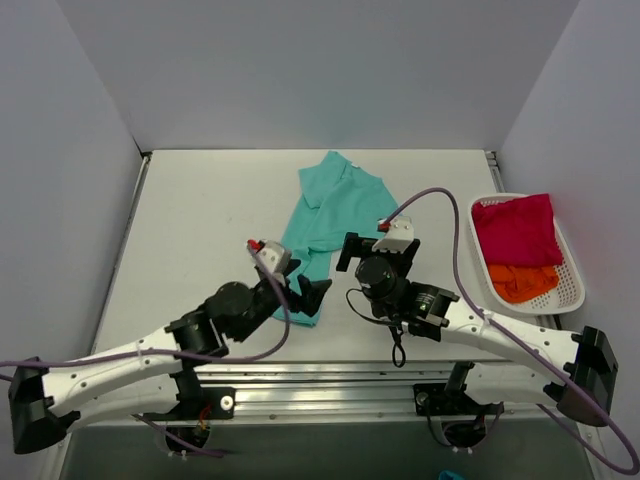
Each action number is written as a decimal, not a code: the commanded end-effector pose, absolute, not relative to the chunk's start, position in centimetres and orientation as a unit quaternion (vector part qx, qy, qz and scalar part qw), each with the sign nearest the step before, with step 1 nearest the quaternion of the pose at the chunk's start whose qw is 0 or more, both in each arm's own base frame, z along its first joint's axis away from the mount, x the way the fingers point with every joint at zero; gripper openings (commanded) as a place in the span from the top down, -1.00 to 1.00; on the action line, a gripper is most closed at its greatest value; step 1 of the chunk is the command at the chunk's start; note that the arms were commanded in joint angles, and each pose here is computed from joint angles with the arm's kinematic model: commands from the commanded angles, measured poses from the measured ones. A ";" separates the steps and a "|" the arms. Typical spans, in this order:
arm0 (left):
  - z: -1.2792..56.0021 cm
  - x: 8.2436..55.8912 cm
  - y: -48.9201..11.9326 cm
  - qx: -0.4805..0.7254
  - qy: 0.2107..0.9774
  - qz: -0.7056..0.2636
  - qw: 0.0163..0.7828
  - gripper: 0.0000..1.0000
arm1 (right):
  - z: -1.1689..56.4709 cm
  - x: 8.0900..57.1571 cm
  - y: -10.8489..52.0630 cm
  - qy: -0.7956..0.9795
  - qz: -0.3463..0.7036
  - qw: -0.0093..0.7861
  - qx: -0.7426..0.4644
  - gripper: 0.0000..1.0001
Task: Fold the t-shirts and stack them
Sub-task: Flatten out the tshirt
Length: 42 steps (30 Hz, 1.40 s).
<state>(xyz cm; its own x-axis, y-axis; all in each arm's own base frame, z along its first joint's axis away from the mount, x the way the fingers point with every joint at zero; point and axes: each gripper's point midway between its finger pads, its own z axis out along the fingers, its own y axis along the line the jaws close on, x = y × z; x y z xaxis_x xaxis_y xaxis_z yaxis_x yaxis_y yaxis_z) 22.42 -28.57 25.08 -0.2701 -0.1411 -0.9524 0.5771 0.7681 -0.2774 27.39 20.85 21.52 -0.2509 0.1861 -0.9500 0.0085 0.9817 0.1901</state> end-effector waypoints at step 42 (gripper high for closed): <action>4.3 25.4 -16.4 -0.150 0.897 -0.090 0.406 -0.34 | 11.6 33.0 12.4 0.855 0.082 0.491 0.145 -0.99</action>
